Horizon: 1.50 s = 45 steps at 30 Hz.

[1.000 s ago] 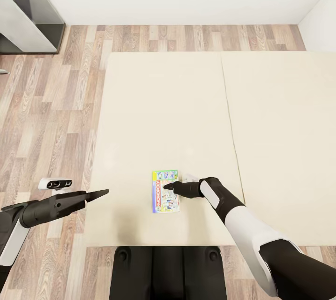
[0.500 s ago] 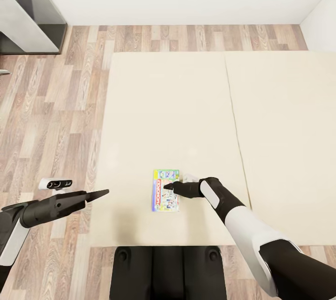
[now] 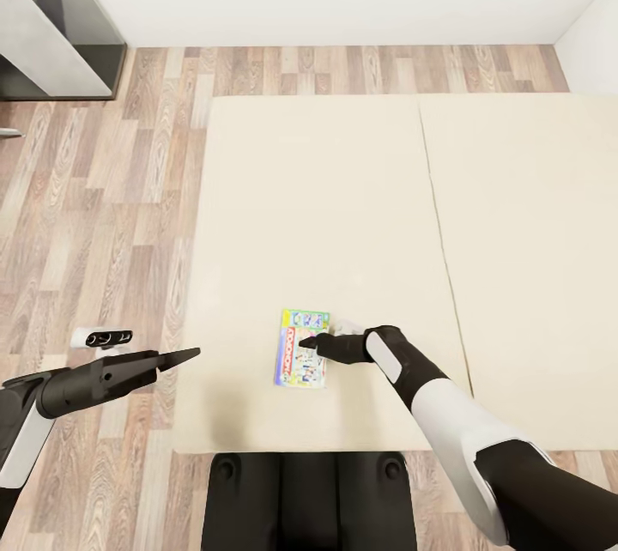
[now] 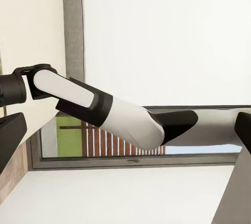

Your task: Put all the toys in the child's room - the three board games (two on the bed and one on the table), the two jigsaw puzzles on the table, and the tennis ball on the table - inside the toy box on the table in the child's room.

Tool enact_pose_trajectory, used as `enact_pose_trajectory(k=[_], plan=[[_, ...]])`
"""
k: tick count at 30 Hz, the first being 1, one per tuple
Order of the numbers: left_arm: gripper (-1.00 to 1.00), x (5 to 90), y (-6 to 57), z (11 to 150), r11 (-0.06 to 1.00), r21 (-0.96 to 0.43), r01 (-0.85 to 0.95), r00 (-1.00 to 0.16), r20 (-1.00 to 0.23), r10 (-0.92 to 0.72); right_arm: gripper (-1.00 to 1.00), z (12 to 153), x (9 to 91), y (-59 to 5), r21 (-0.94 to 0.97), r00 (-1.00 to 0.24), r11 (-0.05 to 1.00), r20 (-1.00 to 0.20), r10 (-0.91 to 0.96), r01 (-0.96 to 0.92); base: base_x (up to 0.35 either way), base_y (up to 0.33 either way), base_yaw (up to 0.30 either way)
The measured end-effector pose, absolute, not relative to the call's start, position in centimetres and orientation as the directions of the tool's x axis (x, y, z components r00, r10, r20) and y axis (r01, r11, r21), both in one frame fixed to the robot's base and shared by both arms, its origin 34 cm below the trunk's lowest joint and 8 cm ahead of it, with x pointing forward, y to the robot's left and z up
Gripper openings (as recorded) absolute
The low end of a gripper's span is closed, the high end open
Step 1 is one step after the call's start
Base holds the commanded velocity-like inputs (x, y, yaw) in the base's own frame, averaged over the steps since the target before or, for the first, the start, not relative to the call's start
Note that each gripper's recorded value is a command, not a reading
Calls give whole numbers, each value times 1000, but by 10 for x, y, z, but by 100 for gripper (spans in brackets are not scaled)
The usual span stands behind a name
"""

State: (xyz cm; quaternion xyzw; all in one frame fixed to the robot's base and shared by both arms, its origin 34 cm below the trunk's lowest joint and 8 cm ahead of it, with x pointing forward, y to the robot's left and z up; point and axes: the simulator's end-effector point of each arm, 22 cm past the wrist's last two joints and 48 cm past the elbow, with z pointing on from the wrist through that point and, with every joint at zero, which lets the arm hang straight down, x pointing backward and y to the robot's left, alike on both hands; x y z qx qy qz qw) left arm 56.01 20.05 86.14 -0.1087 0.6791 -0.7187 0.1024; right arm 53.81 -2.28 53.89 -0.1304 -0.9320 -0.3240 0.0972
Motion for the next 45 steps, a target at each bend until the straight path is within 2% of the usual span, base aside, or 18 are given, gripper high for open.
enact_pose_trajectory(k=[28, 45], plan=[[100, 560, 200, 860, -58, -998, -6, -954, 23, -301, 100, 539, 536, -19, 580, -948, 756, 265, 176, 302, 0, 52, 0], [100, 561, 196, 860, -74, -997, -6, -950, 29, -311, 100, 537, 548, -19, 589, -958, 756, 207, 199, 284, 0, 38, 0]])
